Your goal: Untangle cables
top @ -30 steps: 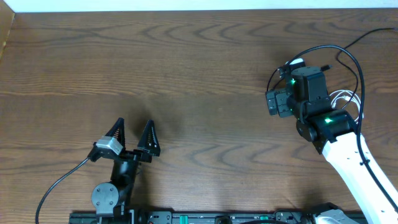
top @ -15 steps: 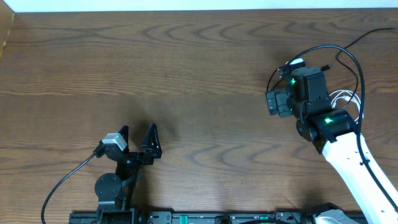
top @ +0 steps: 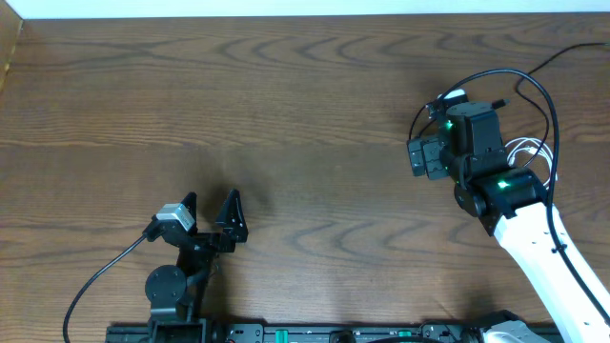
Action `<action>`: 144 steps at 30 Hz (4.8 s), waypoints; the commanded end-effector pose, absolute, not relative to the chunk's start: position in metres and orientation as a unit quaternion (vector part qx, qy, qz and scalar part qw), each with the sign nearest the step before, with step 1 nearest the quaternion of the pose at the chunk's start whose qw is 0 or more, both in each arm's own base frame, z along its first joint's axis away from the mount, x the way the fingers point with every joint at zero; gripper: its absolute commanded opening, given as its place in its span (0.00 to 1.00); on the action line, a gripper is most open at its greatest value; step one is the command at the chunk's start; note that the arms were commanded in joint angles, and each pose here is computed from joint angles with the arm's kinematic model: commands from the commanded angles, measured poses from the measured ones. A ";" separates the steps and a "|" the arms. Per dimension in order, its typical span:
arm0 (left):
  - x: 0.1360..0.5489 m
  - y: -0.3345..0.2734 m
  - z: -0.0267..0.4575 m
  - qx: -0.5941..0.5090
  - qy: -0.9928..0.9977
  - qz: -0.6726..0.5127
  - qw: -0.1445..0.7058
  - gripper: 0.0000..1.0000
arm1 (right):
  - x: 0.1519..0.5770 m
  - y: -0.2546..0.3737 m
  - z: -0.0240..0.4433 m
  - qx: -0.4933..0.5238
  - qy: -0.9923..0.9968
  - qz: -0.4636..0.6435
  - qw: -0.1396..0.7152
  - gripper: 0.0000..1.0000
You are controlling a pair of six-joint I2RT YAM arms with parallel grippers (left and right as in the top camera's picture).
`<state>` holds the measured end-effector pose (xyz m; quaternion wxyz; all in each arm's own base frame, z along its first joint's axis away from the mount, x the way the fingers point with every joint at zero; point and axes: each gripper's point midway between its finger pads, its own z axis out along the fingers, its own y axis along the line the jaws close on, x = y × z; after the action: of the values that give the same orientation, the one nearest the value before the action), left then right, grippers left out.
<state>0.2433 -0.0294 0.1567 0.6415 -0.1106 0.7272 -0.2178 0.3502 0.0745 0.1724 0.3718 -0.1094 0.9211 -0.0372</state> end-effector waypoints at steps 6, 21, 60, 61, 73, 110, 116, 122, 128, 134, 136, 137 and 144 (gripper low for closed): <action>0.243 -0.026 0.143 -0.121 0.741 -0.205 0.627 0.99 | 0.351 0.074 0.172 -0.106 0.922 -0.036 0.371 0.99; 0.243 0.022 0.136 -0.158 0.744 -0.054 0.647 0.99 | 0.351 0.074 0.172 -0.106 0.922 -0.036 0.371 0.99; 0.243 0.021 0.136 -0.146 0.746 -0.044 0.648 0.99 | 0.351 0.074 0.172 -0.106 0.922 -0.036 0.371 0.99; 0.243 0.021 0.136 -0.146 0.746 -0.044 0.648 0.99 | 0.351 0.074 0.172 -0.106 0.922 -0.036 0.371 0.99; 0.243 0.021 0.136 -0.146 0.746 -0.044 0.648 0.99 | 0.351 0.074 0.172 -0.106 0.922 -0.036 0.371 0.99; 0.243 0.021 0.136 -0.146 0.746 -0.044 0.648 0.98 | 0.351 0.074 0.172 -0.106 0.922 -0.036 0.371 0.99; 0.243 0.021 0.136 -0.146 0.746 -0.044 0.648 0.99 | 0.351 0.074 0.172 -0.106 0.922 -0.036 0.371 0.99; 0.243 0.021 0.136 -0.146 0.746 -0.044 0.648 0.98 | 0.351 0.074 0.172 -0.106 0.922 -0.036 0.371 0.99; 0.243 0.021 0.136 -0.146 0.746 -0.044 0.648 0.99 | 0.350 0.074 0.177 -0.105 0.919 -0.035 0.378 0.99; 0.243 0.021 0.136 -0.146 0.746 -0.044 0.648 0.98 | 0.348 0.073 0.185 -0.103 0.915 -0.033 0.388 0.99; 0.243 0.021 0.136 -0.146 0.746 -0.044 0.648 0.99 | 0.348 0.073 0.185 -0.103 0.915 -0.033 0.388 0.99; 0.243 0.021 0.136 -0.146 0.746 -0.044 0.648 0.99 | 0.348 0.073 0.185 -0.103 0.915 -0.033 0.388 0.99; 0.243 0.021 0.136 -0.146 0.746 -0.044 0.648 0.99 | 0.348 0.073 0.185 -0.103 0.915 -0.033 0.388 0.99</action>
<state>0.2443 0.0166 0.1537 0.6668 -0.1411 0.7288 -0.0653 0.3490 0.0741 0.1791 0.3809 -0.1081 0.9176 -0.0356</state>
